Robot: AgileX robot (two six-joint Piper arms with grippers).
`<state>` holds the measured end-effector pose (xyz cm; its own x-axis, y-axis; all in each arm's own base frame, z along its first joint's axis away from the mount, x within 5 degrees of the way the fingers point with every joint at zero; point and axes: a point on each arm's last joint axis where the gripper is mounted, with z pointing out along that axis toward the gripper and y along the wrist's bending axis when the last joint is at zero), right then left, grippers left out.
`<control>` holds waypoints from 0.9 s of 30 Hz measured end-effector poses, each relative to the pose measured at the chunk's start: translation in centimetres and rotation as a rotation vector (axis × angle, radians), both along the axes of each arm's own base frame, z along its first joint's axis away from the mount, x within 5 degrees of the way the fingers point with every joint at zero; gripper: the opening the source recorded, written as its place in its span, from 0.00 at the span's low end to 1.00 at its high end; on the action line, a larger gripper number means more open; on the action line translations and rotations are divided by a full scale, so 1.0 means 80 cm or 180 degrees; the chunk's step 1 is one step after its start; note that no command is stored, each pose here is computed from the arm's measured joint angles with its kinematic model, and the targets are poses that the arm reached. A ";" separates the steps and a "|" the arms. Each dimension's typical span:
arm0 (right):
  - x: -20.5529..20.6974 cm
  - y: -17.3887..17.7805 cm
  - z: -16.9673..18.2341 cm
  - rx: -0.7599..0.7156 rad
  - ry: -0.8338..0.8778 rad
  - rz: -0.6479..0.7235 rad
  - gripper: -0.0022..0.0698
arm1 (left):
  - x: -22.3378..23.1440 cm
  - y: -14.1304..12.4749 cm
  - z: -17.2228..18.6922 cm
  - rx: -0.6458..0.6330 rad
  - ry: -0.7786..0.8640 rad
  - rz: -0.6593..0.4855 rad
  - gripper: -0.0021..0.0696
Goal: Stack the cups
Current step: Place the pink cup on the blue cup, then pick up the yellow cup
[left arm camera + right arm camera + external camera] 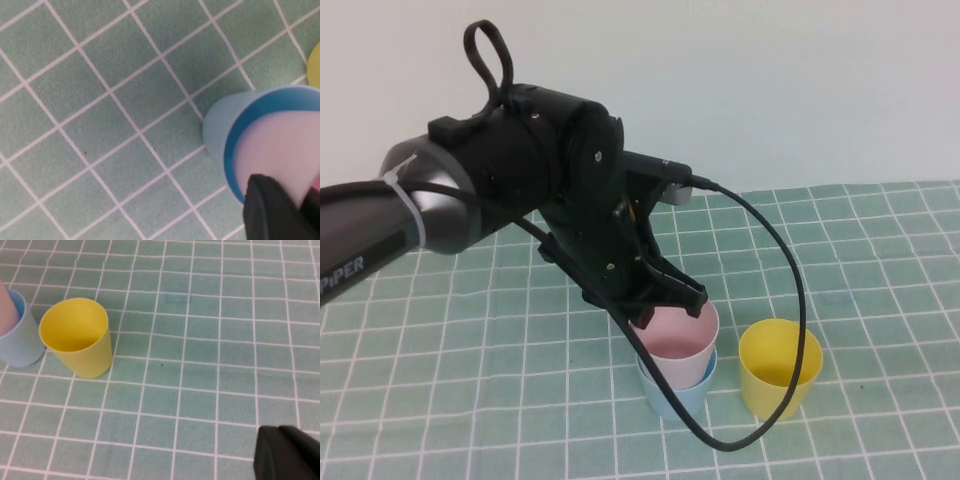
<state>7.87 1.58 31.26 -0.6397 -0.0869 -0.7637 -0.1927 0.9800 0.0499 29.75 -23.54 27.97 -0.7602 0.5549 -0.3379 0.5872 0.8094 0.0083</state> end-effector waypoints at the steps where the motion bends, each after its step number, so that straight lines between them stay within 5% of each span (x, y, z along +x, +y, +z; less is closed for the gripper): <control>1: 0.000 0.000 0.000 0.0000 0.0000 0.0000 0.03 | 0.000 0.000 -0.001 0.0000 0.0000 0.0000 0.11; 5: 0.000 0.000 0.000 -0.0011 -0.0003 0.0010 0.03 | 0.002 -0.002 0.000 -0.0046 -0.0048 0.0012 0.24; 10: 0.000 0.000 0.000 -0.0081 -0.0020 0.0070 0.03 | 0.005 -0.003 0.012 -0.0076 -0.0113 0.0038 0.25; 16: 0.000 0.004 -0.001 -0.0135 0.0034 0.0276 0.03 | 0.005 0.020 0.062 0.0347 -0.0436 0.0035 0.03; 27: 0.034 0.033 -0.017 -0.0185 0.0723 0.1120 0.03 | -0.085 0.108 0.130 0.0197 -0.0968 0.0453 0.03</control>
<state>10.57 4.22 29.86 -0.7148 -0.3690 -0.5941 -0.5067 0.8587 0.0763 22.93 -14.91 38.34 -0.7010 0.4772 -0.5300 0.4316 0.8755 0.2175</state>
